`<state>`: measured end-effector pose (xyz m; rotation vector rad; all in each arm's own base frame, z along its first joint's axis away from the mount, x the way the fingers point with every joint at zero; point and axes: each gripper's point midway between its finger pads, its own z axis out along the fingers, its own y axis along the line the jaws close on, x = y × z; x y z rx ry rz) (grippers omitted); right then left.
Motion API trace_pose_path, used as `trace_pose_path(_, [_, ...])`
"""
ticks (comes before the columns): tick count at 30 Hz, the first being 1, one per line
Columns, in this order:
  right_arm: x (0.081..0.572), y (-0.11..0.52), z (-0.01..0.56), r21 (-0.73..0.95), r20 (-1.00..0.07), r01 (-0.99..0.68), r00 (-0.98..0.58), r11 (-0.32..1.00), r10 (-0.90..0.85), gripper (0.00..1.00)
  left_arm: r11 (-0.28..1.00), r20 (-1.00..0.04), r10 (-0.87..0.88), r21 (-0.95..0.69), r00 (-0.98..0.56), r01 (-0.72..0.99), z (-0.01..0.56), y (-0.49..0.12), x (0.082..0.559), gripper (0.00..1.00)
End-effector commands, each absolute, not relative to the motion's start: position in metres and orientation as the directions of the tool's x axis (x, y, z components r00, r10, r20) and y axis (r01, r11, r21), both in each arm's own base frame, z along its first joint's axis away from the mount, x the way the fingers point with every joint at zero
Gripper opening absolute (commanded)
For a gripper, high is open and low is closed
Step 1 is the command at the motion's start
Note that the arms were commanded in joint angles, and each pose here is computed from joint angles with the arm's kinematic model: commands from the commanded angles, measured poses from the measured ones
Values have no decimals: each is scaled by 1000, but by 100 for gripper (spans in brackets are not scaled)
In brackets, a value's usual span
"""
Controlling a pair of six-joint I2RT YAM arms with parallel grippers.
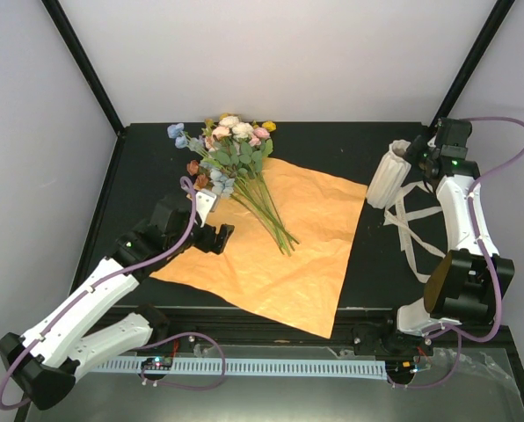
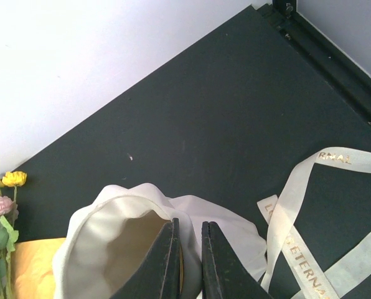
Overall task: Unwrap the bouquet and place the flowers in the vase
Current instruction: Move the vase to the center of the board.
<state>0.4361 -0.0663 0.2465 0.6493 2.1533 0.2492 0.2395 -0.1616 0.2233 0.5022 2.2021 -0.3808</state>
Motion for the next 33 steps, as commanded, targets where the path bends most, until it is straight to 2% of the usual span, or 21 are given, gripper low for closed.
trace_pose_path(1, [432,-82,254,330,-713,397,-489,857,502,1,884,-788,226,-81,-572,461,223,-159,245,99])
trace_pose_path(11, [434,-73,262,368,-719,349,-481,862,501,1,884,-784,229,-81,-577,461,221,-159,246,99])
trace_pose_path(20, [423,-83,261,331,-714,420,-475,845,515,1,882,-782,230,-85,-579,464,220,-160,246,99])
trace_pose_path(33, [428,-74,272,366,-712,376,-477,851,516,1,878,-783,228,-92,-578,470,222,-160,244,99])
